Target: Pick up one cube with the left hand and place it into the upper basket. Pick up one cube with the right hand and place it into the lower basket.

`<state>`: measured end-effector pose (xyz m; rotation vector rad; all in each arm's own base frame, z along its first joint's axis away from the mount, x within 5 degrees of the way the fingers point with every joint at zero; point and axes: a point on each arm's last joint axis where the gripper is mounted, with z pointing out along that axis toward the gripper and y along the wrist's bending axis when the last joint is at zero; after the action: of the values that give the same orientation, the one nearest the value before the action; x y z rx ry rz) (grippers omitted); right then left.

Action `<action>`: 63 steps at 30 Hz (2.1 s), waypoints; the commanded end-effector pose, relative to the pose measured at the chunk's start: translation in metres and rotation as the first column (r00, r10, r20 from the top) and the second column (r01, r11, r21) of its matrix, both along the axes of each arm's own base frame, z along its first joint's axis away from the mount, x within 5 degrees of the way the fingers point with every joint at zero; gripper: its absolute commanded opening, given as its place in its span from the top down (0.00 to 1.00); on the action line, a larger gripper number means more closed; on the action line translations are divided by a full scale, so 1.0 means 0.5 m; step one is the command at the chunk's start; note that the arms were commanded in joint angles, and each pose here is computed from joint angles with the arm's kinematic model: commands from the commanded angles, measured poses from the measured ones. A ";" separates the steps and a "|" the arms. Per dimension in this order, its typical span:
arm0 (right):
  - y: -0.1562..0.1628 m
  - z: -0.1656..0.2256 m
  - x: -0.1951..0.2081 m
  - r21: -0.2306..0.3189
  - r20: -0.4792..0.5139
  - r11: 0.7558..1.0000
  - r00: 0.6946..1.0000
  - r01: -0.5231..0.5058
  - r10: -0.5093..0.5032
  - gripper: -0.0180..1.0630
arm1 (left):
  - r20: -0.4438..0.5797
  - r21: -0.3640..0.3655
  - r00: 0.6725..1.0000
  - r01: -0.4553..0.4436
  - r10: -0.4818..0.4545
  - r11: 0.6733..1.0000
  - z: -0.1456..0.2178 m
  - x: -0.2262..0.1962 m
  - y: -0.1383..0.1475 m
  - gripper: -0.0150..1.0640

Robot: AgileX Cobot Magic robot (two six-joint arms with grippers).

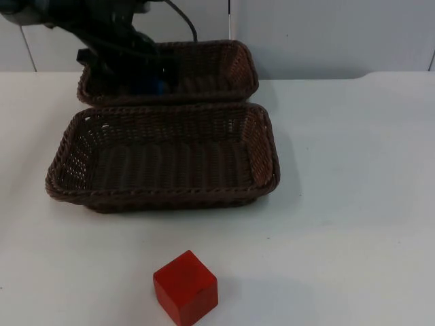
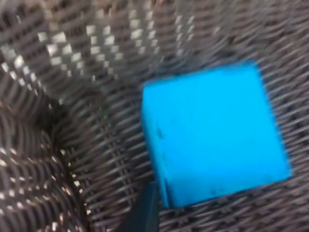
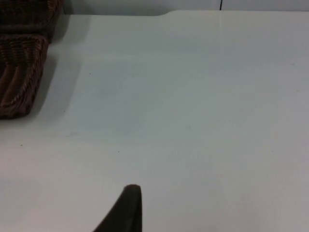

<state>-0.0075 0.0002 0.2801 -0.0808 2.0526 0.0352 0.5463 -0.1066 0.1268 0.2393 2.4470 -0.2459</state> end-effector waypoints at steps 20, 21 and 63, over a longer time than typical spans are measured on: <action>0.000 0.000 0.000 -0.001 0.007 1.000 1.000 0.007 -0.007 0.01 | 0.089 -0.012 0.994 0.060 -0.059 0.998 0.312 -0.083 0.009 0.15; 0.000 0.000 0.000 -0.001 0.007 1.000 1.000 0.007 -0.007 0.01 | 0.092 -0.005 0.993 0.072 -0.071 0.997 0.331 -0.092 0.010 0.15; 0.000 0.000 0.000 -0.001 0.007 1.000 1.000 0.007 -0.007 0.01 | 0.211 -0.045 0.973 0.108 -0.096 0.993 0.532 -0.202 0.021 0.15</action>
<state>-0.0075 0.0002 0.2801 -0.0808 2.0526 0.0352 0.4511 -0.0976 0.3806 0.3623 2.2510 -0.3070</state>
